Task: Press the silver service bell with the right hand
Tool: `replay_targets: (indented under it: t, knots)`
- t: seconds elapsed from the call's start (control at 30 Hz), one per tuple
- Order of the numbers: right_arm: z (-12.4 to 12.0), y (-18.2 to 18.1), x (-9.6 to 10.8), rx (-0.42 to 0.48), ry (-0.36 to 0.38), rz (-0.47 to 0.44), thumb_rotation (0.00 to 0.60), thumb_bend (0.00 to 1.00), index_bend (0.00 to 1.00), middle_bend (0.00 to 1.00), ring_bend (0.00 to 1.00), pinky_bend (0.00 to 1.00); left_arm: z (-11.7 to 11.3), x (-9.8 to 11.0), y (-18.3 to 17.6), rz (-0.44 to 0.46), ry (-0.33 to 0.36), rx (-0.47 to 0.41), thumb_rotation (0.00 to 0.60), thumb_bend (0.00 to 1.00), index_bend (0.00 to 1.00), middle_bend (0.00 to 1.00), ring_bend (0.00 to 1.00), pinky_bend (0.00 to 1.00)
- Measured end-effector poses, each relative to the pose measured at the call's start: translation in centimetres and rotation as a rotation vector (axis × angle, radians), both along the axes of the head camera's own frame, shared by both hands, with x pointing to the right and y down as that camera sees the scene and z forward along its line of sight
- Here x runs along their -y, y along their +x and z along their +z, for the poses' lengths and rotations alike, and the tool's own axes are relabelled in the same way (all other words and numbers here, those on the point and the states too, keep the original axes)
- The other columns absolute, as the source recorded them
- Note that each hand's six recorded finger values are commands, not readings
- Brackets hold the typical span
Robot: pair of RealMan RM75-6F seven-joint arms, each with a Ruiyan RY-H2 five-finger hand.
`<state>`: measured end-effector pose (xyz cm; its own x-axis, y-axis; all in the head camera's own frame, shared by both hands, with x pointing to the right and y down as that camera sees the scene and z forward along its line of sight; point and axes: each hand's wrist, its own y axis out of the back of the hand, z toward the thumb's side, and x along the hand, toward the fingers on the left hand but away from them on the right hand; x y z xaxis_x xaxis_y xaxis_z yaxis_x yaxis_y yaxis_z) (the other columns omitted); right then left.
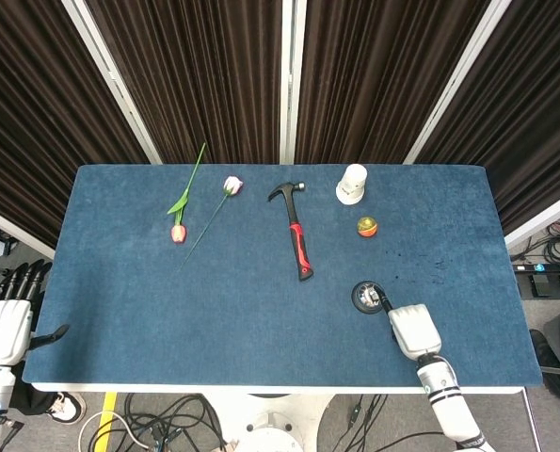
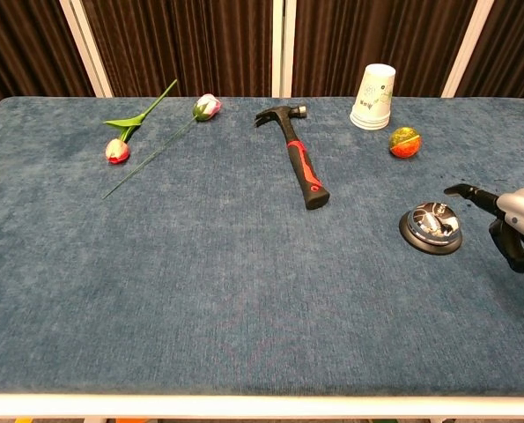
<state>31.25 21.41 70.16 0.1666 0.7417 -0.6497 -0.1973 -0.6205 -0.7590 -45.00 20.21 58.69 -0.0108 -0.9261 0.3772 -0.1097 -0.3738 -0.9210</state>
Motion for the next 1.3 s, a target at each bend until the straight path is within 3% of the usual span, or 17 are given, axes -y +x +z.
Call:
replay_targets:
  t: [0.27,0.5,0.77,1.07,1.1,1.17,1.23,1.3]
  knots:
    - [1.6,0.4,-0.7,-0.035,-0.062,0.003,0.600,1.00,0.00,0.86,0.76,0.67,0.0,0.0,-0.1,-0.004,-0.001,0.000,0.600,0.11,0.09,0.05,0.00,0.15]
    - [-0.4,0.1,0.3,0.010,0.019,0.014,0.600,1.00,0.00,0.86,0.76,0.67,0.1,0.0,0.1,0.001,-0.001,-0.002,0.600,0.11,0.09,0.05,0.00,0.15]
    - [-1.1,-0.2,0.3,0.037,0.036,0.007,0.600,1.00,0.00,0.86,0.76,0.67,0.0,-0.1,-0.1,-0.002,-0.001,0.001,0.600,0.11,0.09,0.05,0.00,0.15]
    - [-5.5,0.6,1.5,0.108,0.194,0.037,0.600,1.00,0.00,0.83,0.74,0.67,-0.2,0.0,0.5,0.006,0.005,-0.003,0.600,0.11,0.09,0.05,0.00,0.15]
    - [-6.2,0.9,1.7,0.118,0.223,0.048,0.600,1.00,0.00,0.80,0.71,0.66,-0.3,0.1,0.6,0.008,0.007,-0.003,0.600,0.11,0.09,0.05,0.00,0.15]
    - [-7.3,1.5,2.1,0.134,0.271,0.066,0.600,0.85,0.00,0.61,0.48,0.53,-0.5,0.2,0.7,0.011,0.010,-0.001,0.600,0.11,0.09,0.05,0.00,0.15]
    - [-8.2,2.5,2.4,0.146,0.319,0.087,0.600,0.54,0.00,0.33,0.17,0.26,-0.6,0.2,0.8,0.015,0.010,0.001,0.600,0.11,0.09,0.05,0.00,0.15]
    - [-8.7,3.7,2.5,0.138,0.333,0.105,0.600,0.30,0.00,0.10,0.01,0.03,-0.6,0.3,0.9,0.019,0.010,0.002,0.600,0.11,0.09,0.05,0.00,0.15]
